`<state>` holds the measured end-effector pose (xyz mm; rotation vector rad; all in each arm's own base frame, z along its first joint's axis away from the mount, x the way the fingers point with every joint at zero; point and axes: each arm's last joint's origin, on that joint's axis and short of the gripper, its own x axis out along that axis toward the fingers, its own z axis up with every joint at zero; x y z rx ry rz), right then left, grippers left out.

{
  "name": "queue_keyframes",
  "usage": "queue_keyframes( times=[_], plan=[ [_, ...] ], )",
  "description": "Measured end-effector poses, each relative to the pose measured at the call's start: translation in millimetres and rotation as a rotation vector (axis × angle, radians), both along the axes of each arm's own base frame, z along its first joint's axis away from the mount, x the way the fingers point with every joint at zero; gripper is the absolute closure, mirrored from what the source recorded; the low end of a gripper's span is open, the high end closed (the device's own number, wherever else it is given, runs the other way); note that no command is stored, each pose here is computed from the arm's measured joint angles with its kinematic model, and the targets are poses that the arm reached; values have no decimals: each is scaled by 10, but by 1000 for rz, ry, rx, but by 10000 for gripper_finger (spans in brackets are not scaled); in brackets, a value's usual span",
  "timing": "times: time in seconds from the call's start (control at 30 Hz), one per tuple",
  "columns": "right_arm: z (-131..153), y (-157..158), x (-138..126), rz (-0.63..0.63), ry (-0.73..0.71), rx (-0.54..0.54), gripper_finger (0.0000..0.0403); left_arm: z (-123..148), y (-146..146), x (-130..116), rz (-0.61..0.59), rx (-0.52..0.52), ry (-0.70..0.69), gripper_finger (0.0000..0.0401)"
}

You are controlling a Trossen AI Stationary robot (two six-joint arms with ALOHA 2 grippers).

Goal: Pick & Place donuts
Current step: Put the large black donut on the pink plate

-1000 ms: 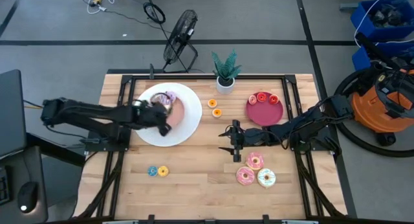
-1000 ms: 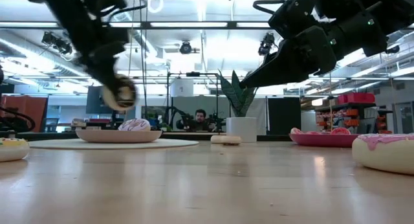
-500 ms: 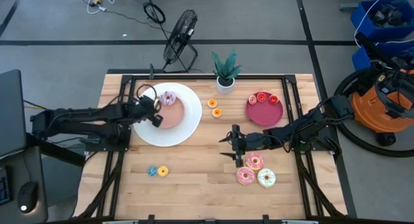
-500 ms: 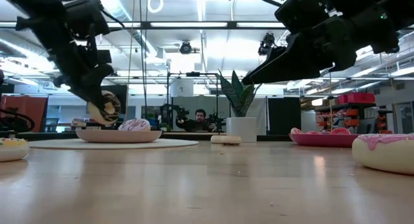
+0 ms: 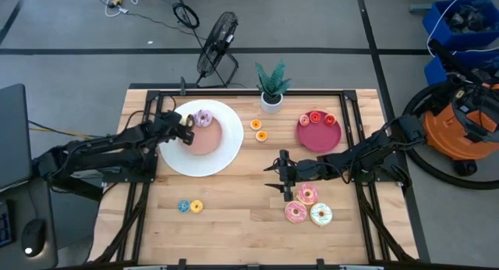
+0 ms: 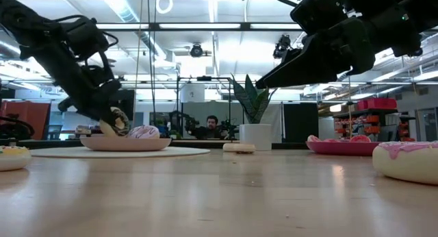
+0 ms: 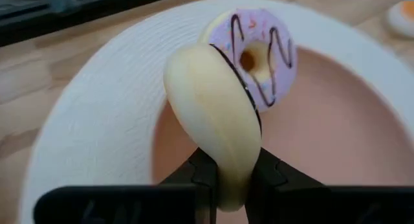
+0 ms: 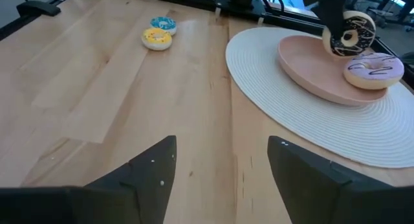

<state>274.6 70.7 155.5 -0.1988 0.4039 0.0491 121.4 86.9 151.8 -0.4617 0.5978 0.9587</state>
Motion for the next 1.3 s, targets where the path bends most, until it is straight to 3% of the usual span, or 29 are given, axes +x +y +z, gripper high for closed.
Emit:
queue_keyframes(
  times=[0.4, 0.77, 0.9, 1.3],
  plan=[
    [-1, 0, -1, 1, 1, -3, 151, -14, 72, -58, 28, -38, -10, 341],
    [-2, 0, -1, 0, 1, 0, 151, -17, 92, -76, 9, -37, 3, 209],
    [-2, 0, -1, 0, 1, 0, 151, -12, 91, -78, 2, -37, 17, 178],
    [-3, 0, -1, 0, 1, 0, 151, 229, 111, -89, 45, -24, 167, 190]
  ],
)
